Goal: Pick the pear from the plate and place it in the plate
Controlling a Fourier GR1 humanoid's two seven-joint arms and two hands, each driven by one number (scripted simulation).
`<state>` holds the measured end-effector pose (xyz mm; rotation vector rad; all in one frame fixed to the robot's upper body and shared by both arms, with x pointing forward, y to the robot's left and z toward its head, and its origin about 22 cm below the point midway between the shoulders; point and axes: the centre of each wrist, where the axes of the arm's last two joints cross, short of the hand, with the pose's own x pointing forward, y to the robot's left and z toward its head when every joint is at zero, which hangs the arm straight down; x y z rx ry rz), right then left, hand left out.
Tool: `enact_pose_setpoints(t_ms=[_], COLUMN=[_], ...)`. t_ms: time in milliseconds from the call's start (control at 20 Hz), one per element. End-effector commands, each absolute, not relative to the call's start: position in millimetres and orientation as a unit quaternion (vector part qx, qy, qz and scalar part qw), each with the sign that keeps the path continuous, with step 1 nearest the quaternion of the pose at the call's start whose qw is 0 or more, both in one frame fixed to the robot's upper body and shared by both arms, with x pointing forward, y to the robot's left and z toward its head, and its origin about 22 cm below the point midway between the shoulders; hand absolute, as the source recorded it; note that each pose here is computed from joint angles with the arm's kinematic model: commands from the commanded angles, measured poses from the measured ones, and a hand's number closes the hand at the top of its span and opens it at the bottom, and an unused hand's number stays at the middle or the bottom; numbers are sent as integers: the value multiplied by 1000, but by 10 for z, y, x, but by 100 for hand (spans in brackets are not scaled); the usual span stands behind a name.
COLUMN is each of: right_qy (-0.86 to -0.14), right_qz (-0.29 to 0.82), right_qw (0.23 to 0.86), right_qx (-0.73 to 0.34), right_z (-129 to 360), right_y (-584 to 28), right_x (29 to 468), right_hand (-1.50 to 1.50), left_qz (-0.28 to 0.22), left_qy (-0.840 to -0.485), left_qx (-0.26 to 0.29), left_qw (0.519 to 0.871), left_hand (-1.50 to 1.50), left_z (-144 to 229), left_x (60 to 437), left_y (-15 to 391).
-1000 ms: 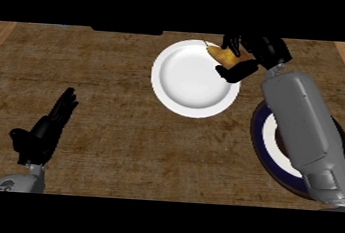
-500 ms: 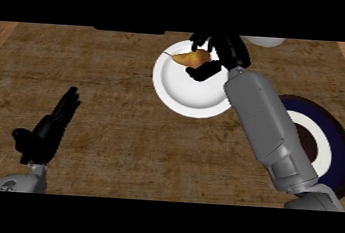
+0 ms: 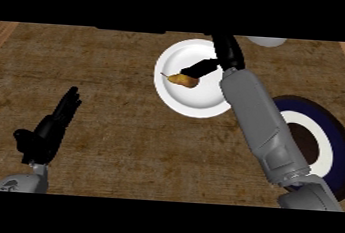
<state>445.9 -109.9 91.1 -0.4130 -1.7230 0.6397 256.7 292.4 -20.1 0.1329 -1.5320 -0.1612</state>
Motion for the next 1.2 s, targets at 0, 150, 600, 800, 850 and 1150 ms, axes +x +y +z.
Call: enact_pose_setpoints(t_ms=[0,150,600,800,850,1150], right_qy=[-768,-769,-783,-790,-792,-790], right_qz=[186,119,75,94,106,143], right_qw=[597,618,615,604,600,594], right_qx=[-140,-111,-49,-39,-44,-36], right_z=[1034,1115,661,660,628,663], right_y=[-1339,-1559,-2935,-3275,-3489,-3859], right_x=[4546,4595,4378,4300,4213,4083], right_hand=[-150,-150,-150,-150,-150,-150], left_qz=[-67,-73,-70,-74,-87,-80], left_qy=[-691,-696,-694,-692,-693,-691], left_qx=[63,62,51,63,55,48], left_qw=[717,711,714,715,714,717], left_hand=[0,0,0,0,0,0], left_z=[-155,-226,-87,-257,-233,-254], left_x=[2616,2563,2593,2639,2570,2633], left_y=[2905,2951,2831,2821,2865,2765])
